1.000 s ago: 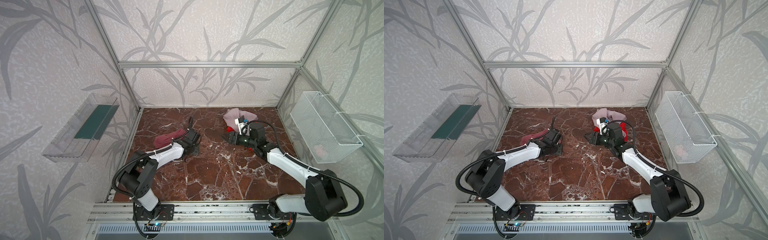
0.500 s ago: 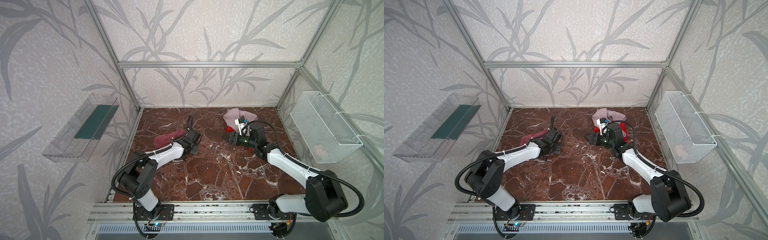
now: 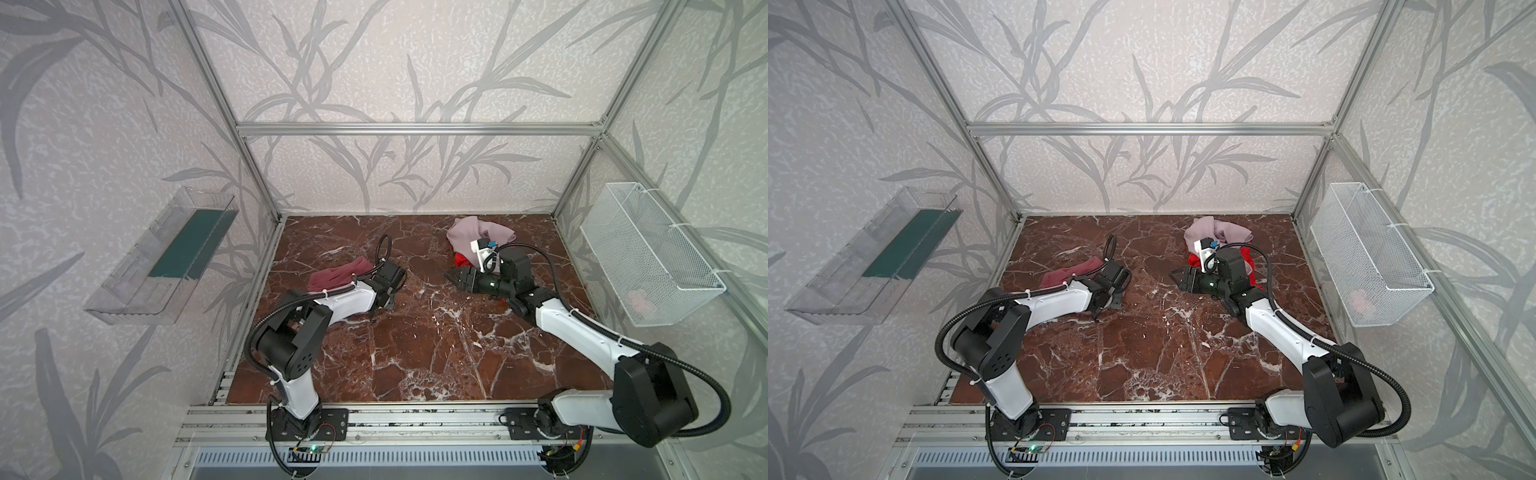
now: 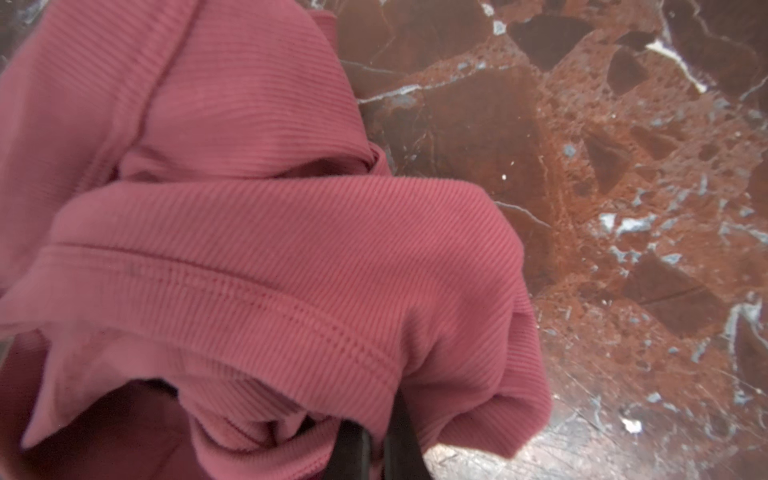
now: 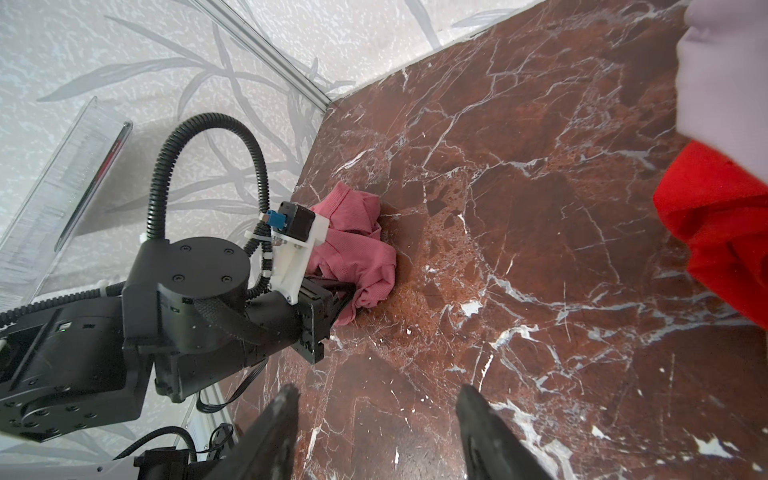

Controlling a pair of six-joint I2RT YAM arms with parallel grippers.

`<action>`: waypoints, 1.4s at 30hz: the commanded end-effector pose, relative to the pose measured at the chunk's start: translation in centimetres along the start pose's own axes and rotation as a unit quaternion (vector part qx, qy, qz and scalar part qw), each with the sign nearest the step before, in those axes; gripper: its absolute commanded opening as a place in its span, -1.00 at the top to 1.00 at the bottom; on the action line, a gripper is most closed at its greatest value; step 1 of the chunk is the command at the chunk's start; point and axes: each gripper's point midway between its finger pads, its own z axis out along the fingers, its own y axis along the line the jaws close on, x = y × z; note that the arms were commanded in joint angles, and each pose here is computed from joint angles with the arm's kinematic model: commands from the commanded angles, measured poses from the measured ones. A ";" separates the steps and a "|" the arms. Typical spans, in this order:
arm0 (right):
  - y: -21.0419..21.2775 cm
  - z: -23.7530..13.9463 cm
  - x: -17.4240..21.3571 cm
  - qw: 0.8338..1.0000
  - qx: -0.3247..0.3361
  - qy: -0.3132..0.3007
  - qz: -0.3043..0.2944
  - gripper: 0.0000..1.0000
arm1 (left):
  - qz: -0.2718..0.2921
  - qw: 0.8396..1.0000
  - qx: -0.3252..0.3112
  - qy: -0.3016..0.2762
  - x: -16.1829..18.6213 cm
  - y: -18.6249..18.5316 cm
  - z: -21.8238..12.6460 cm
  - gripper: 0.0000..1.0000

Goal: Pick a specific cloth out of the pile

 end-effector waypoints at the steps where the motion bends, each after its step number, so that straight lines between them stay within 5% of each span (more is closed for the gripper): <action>1: 1.7 -0.9 -1.3 1.000 -0.013 -0.016 -0.020 -0.21 | -0.018 0.999 -0.011 -0.043 -2.6 0.9 -2.4 1.00; 9: 1.7 -1.0 -1.3 0.999 -0.014 -0.023 -0.024 -0.22 | -0.068 0.992 -0.034 -0.101 -6.0 6.7 -6.9 1.00; 18: 1.5 0.0 -1.4 1.000 -0.024 -0.017 -0.008 -0.21 | -0.184 0.977 -0.043 -0.098 -6.7 14.7 -5.4 1.00; 27: 1.9 0.6 -2.3 0.999 -0.031 -0.013 -0.010 -0.21 | -0.188 0.980 -0.058 -0.033 -3.7 14.8 -0.5 1.00; 32: 1.9 1.1 -2.3 0.999 -0.033 -0.005 -0.008 -0.21 | -0.203 0.977 -0.064 -0.005 -2.2 15.2 1.5 0.52; 42: 1.1 1.9 -2.1 1.000 -0.025 0.001 -0.004 -0.21 | -0.247 0.969 -0.027 0.013 -2.9 14.9 4.8 0.51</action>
